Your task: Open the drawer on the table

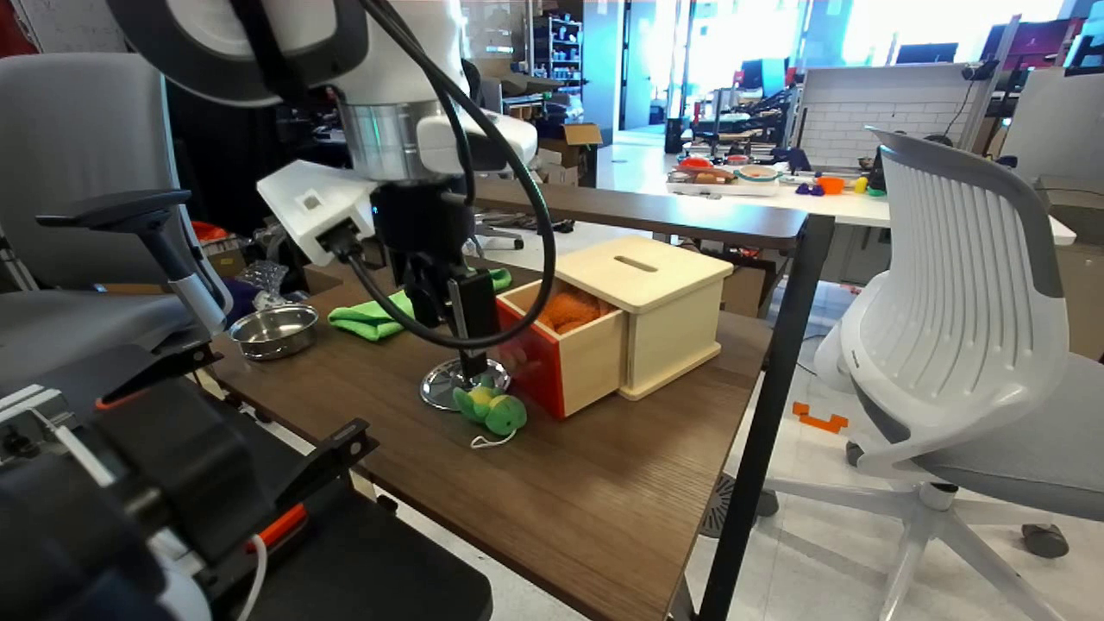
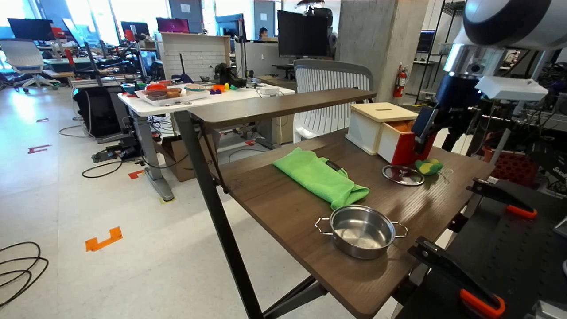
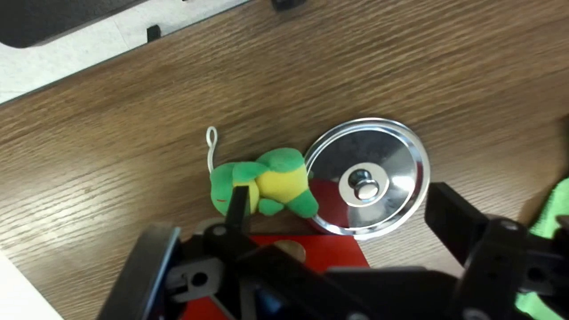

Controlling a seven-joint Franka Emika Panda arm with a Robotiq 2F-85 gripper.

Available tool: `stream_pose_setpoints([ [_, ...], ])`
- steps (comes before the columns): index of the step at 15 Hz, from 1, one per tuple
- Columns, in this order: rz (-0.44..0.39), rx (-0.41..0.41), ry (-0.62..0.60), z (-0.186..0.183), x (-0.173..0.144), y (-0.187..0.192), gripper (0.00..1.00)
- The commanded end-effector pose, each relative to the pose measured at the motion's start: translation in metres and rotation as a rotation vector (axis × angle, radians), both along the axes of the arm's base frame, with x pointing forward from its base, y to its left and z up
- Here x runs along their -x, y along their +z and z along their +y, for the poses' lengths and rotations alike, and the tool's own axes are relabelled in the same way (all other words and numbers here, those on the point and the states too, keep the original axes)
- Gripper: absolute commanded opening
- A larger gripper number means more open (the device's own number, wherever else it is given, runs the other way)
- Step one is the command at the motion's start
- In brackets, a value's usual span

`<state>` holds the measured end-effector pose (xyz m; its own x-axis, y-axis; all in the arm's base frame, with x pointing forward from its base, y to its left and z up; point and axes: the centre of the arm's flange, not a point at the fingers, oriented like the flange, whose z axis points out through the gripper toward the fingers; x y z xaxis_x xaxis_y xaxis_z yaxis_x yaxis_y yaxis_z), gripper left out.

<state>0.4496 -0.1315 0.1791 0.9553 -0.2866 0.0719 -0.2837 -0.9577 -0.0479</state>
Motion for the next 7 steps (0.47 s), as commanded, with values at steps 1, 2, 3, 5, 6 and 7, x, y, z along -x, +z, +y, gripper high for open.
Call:
stream_pose_setpoints([
  [1,-0.014,-0.005,0.010,-0.001,0.009,0.010,1.00],
  [2,-0.026,-0.004,0.016,-0.002,0.017,0.020,1.00],
  [3,-0.034,0.000,0.019,-0.003,0.024,0.027,1.00],
  [5,-0.041,0.002,0.020,-0.002,0.030,0.033,1.00],
  [6,-0.040,0.002,0.021,-0.001,0.031,0.033,1.00],
  [7,-0.039,0.002,0.022,-0.001,0.031,0.033,1.00],
])
